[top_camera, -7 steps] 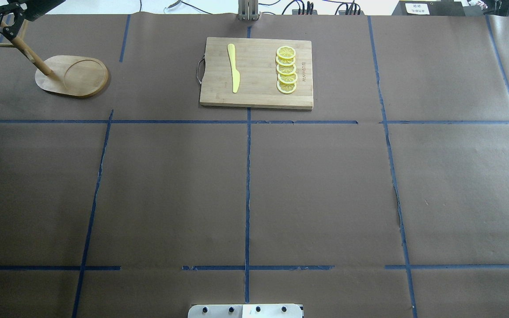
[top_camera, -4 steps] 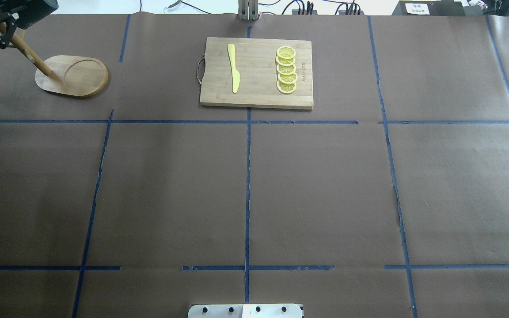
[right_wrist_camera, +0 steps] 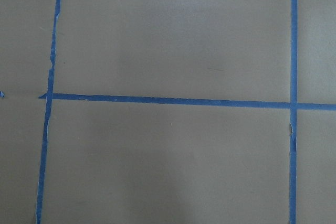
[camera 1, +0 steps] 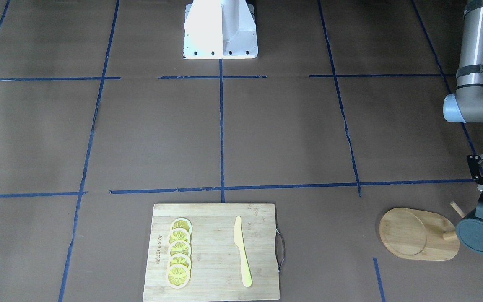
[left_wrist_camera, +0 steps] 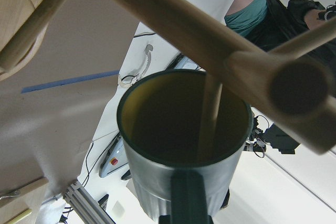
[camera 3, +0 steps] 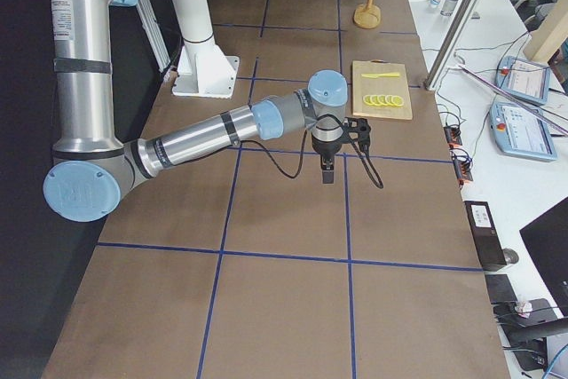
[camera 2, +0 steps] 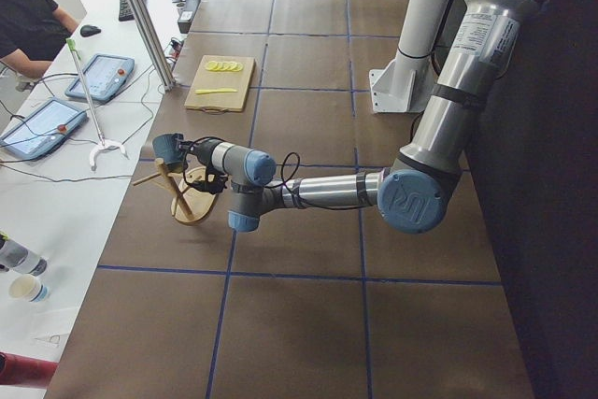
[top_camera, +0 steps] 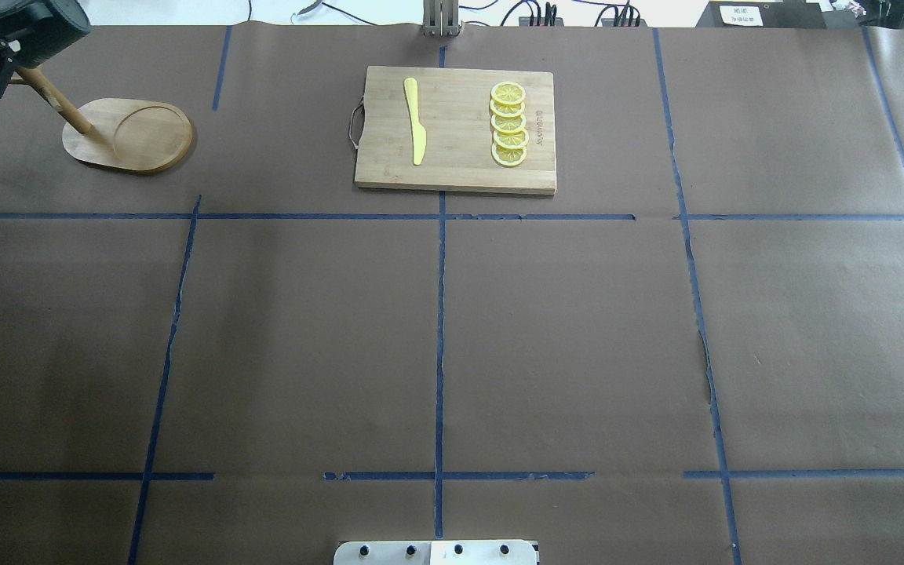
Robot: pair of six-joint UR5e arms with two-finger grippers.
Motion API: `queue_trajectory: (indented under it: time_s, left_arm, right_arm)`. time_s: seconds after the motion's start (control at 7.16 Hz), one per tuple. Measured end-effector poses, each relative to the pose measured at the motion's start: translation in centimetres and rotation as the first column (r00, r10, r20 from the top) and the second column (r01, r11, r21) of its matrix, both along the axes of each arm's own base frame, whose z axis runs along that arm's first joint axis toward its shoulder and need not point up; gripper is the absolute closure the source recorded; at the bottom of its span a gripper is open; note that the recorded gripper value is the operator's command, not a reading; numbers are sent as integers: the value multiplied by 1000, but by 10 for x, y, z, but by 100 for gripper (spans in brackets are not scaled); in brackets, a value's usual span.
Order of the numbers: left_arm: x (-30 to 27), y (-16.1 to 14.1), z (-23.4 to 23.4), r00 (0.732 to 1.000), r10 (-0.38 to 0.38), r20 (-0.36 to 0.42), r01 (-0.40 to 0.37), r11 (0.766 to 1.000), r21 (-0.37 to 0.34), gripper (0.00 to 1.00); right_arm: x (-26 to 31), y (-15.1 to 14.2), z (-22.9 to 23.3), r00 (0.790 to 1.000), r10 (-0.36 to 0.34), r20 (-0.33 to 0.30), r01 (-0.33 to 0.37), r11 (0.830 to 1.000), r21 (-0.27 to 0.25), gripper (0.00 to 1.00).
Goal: Hang cup on storage rack
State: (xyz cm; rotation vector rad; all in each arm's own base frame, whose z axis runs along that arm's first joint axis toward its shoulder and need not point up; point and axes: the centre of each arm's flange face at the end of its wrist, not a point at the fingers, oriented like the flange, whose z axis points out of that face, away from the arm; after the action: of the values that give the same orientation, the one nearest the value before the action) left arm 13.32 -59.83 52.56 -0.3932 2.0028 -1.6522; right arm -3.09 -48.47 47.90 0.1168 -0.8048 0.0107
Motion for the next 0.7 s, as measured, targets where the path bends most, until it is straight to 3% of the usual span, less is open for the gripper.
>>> queue_trajectory:
  time_s: [0.42, 0.7]
  left_arm:
    - [-8, 19, 6, 1000, 2, -21, -1, 998, 56, 0]
    - [-18, 45, 17, 1000, 1, -9, 0, 988, 152, 0]
  right_arm:
    - [0, -1, 0, 1000, 0, 1, 0, 1000, 0, 0]
    - [0, -1, 0, 1000, 1, 1, -1, 1000, -2, 0]
